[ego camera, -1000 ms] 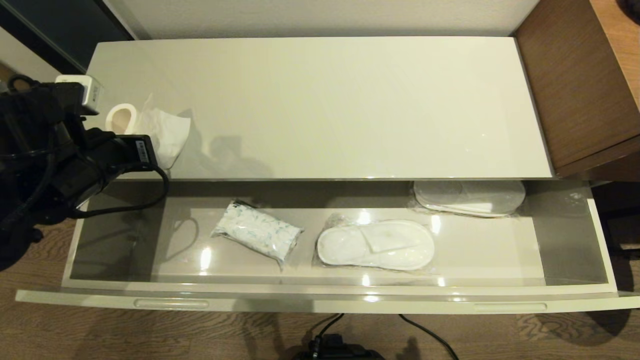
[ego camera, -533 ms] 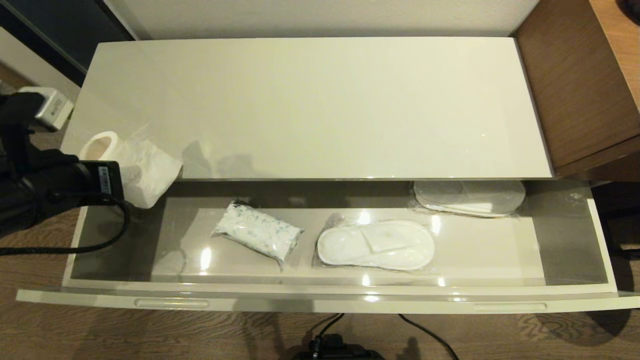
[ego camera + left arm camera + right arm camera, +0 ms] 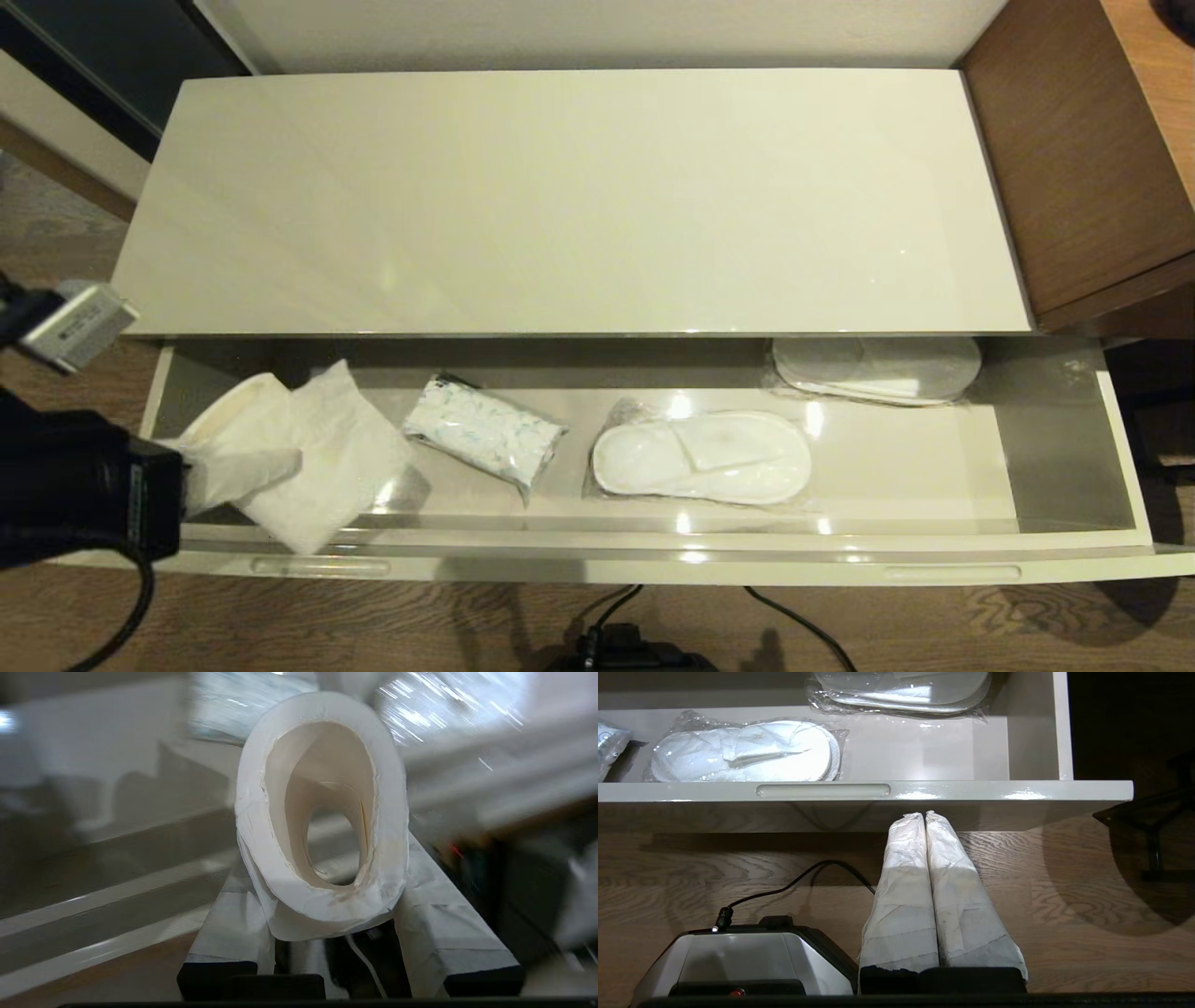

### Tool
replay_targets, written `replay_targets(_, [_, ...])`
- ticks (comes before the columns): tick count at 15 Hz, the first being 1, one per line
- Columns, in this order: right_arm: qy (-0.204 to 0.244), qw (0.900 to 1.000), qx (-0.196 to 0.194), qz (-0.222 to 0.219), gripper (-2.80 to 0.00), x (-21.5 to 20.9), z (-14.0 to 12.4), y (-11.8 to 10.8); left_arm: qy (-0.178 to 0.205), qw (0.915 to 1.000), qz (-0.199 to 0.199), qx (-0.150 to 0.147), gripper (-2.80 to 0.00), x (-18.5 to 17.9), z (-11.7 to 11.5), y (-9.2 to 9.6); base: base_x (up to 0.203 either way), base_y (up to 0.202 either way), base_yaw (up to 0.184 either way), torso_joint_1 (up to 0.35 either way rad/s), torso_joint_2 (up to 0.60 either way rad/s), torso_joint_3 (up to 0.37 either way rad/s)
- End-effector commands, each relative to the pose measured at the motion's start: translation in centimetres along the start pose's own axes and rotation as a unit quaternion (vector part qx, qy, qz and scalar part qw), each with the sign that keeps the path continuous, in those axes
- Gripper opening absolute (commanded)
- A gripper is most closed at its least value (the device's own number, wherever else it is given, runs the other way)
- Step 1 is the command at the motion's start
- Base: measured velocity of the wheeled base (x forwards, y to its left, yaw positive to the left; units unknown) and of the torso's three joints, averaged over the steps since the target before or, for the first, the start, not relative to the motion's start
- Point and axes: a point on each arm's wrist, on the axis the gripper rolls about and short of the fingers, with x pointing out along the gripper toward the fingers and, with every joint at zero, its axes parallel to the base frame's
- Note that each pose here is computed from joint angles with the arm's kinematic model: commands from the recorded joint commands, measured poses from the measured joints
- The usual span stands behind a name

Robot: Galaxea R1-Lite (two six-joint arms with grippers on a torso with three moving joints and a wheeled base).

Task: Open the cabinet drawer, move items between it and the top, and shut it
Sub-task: Put the roll paper in the drawer

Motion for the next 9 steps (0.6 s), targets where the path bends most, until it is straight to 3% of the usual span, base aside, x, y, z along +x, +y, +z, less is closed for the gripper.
replay_targets(1, [0.001,1.0,0.0,0.0,-2.8,0.0,0.0,0.0,0.018,0.9982,-0.048,0.03,-2.8,1.9,-1.8,0.5,0.0,0.0,0.0,0.0,0.0,0.0])
replay_targets(4, [0.001,1.0,0.0,0.0,-2.8,0.0,0.0,0.0,-0.027,0.9921,-0.06,0.106,-2.8,5.7,-2.2,1.2,0.0,0.0,0.0,0.0,0.0,0.0])
replay_targets(6, [0.002,1.0,0.0,0.0,-2.8,0.0,0.0,0.0,-0.039,0.988,-0.049,0.141,-2.8,8.1,-2.0,1.0,0.0,0.0,0.0,0.0,0.0,0.0])
replay_targets(9, [0.002,1.0,0.0,0.0,-2.8,0.0,0.0,0.0,-0.096,0.9766,-0.05,0.185,-2.8,10.3,-0.7,0.1,0.0,0.0,0.0,0.0,0.0,0.0])
